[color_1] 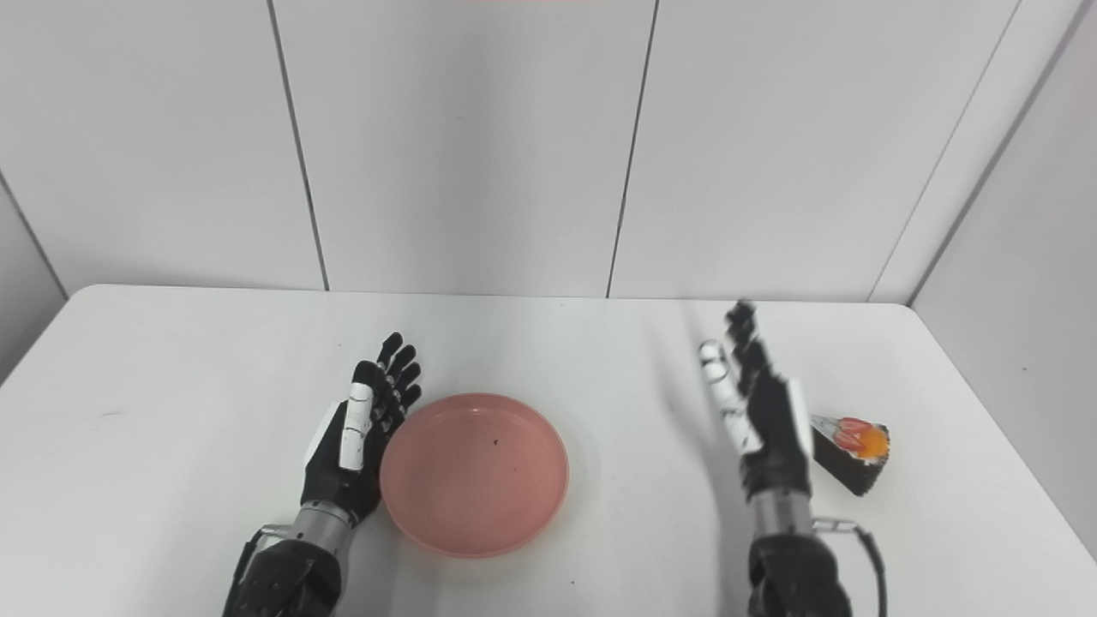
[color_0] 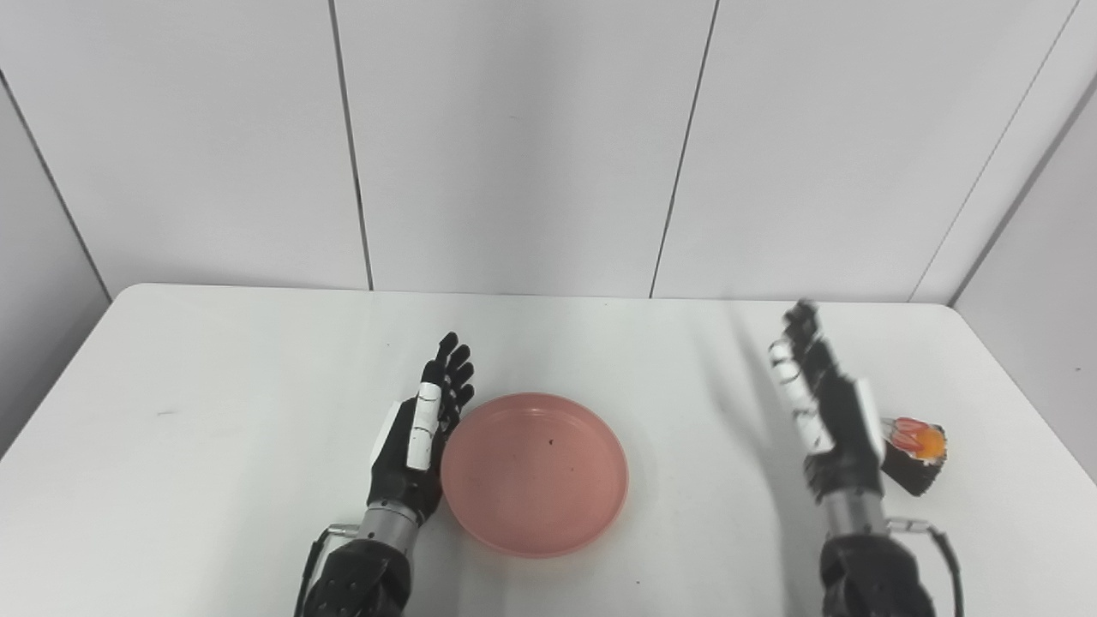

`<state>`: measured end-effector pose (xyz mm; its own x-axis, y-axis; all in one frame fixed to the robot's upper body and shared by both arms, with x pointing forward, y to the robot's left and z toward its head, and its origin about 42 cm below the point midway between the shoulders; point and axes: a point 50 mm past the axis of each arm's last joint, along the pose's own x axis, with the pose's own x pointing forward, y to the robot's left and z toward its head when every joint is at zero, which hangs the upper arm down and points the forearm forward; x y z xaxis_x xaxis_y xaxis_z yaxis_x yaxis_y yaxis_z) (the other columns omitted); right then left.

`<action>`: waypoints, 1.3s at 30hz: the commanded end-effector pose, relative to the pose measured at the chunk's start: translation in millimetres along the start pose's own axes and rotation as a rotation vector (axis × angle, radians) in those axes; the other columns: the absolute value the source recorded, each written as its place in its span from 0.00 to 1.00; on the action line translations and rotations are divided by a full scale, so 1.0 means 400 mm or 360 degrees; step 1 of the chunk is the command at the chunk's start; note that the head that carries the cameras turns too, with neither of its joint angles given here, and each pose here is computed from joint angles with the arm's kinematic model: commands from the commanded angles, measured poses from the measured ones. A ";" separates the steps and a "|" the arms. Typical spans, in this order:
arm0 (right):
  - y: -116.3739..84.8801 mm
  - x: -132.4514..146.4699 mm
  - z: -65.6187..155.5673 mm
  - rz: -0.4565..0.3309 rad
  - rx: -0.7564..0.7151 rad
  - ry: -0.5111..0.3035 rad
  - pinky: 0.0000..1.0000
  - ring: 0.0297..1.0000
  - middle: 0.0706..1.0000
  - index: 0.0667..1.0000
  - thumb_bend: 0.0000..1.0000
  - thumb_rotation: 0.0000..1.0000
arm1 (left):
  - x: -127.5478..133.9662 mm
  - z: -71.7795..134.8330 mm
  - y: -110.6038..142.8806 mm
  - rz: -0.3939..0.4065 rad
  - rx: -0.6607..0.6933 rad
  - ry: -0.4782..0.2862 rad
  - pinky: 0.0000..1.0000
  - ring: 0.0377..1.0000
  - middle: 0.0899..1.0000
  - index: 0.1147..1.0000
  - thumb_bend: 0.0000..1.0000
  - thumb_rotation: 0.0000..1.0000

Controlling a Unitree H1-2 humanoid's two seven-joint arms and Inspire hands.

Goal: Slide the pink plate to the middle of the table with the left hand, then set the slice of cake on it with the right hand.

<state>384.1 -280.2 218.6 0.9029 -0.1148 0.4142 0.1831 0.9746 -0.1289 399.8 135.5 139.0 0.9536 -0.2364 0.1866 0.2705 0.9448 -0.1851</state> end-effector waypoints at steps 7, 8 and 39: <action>-0.108 0.069 0.109 -0.0120 -0.0586 -0.0156 0.88 0.91 0.90 0.92 0.60 0.67 | -0.064 -0.044 0.050 0.0033 -0.0004 0.0093 1.00 1.00 0.99 0.99 0.73 1.00; -0.118 0.072 0.119 -0.0136 -0.0649 -0.0140 0.85 0.89 0.89 0.90 0.62 0.65 | -0.067 -0.042 0.058 0.0032 0.0001 0.0095 1.00 1.00 0.98 0.99 0.73 1.00; -0.264 0.095 0.119 -0.0082 -0.1560 0.0540 0.81 0.86 0.85 0.84 0.90 0.33 | -0.083 -0.033 0.160 -0.0022 0.0018 0.0114 1.00 1.00 0.99 0.99 0.74 1.00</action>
<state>380.1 -372.6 269.4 0.9333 -0.3392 0.1181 0.2689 0.4419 -0.8558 404.6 189.2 137.9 0.9410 -0.2778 0.1932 0.3102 0.9363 -0.1647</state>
